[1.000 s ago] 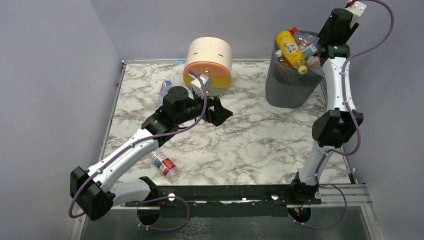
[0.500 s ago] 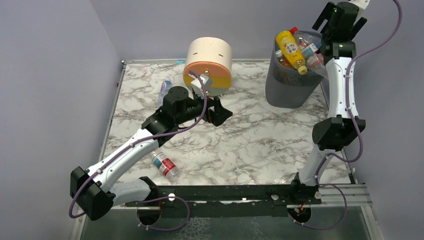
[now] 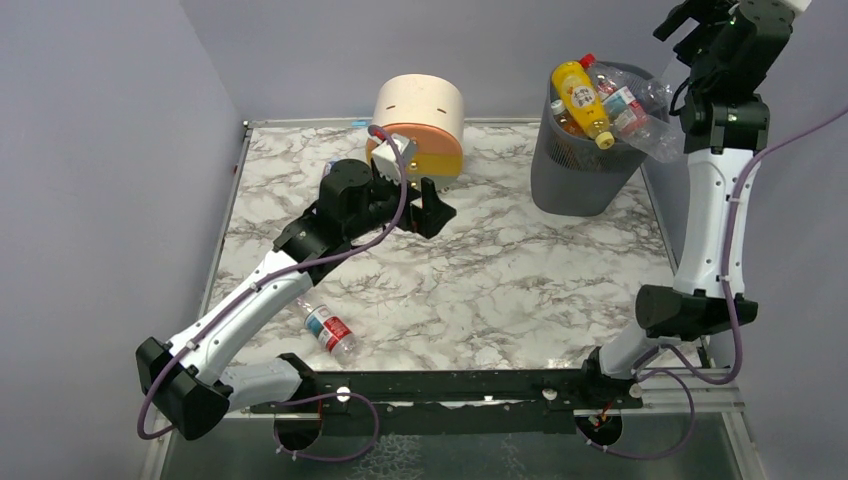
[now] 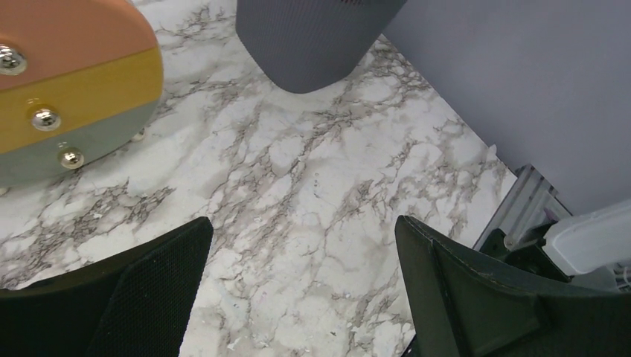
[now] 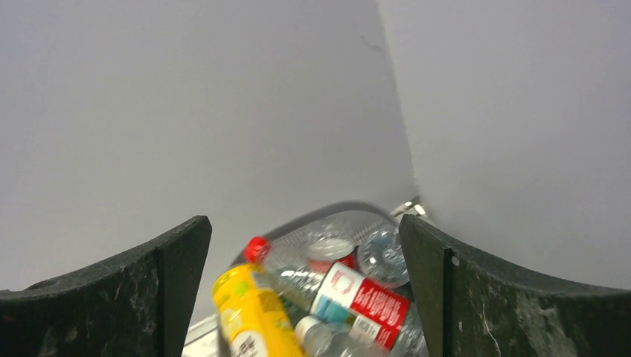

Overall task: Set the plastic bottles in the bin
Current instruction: Place the plastic bottle in the trash bin, then pick up the plastic bottle at the center of the board, then place the plastic bottle in the trash bin.

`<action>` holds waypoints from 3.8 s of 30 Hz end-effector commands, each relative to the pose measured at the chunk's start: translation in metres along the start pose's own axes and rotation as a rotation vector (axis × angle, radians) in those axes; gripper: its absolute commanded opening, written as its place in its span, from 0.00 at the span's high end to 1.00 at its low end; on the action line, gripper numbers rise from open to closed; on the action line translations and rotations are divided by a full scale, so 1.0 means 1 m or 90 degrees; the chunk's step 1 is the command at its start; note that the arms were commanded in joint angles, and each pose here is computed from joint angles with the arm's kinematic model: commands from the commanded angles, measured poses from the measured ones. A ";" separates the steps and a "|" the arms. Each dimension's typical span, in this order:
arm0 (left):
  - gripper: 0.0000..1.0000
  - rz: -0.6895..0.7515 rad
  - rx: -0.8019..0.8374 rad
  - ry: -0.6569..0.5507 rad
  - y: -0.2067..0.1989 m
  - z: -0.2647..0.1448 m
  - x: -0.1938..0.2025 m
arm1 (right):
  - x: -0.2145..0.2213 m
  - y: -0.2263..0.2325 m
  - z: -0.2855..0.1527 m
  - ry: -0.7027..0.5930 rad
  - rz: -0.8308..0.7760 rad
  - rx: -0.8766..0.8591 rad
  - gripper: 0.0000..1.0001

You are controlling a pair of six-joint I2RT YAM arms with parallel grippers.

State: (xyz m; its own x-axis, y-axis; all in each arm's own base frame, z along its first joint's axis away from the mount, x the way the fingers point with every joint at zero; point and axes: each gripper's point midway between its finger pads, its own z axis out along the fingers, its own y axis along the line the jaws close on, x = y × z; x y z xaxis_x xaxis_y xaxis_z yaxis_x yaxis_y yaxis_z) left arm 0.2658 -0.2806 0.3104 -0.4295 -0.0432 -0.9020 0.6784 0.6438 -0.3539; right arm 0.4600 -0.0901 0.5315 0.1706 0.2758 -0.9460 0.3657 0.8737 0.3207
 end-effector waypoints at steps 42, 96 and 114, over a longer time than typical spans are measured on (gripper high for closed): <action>0.01 -0.150 -0.659 0.179 0.384 -0.026 0.088 | 0.209 0.083 -0.251 0.456 0.151 -0.663 0.00; 0.43 -0.185 0.176 0.081 -0.016 0.006 0.009 | 0.183 0.138 -0.248 0.562 0.242 -0.803 0.00; 0.43 -0.167 0.287 0.083 -0.063 0.050 0.010 | 0.226 0.161 -0.250 0.583 0.151 -0.733 0.00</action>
State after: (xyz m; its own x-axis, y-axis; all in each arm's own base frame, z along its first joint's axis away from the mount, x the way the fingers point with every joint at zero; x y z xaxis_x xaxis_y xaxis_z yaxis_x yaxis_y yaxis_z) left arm 0.2510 -0.3472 0.2747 -0.7291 -0.0072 -0.6844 0.6446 0.3286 -0.6903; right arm 0.3219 0.2182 0.3579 -0.7049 0.2244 -0.6729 -0.5736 0.3777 0.7269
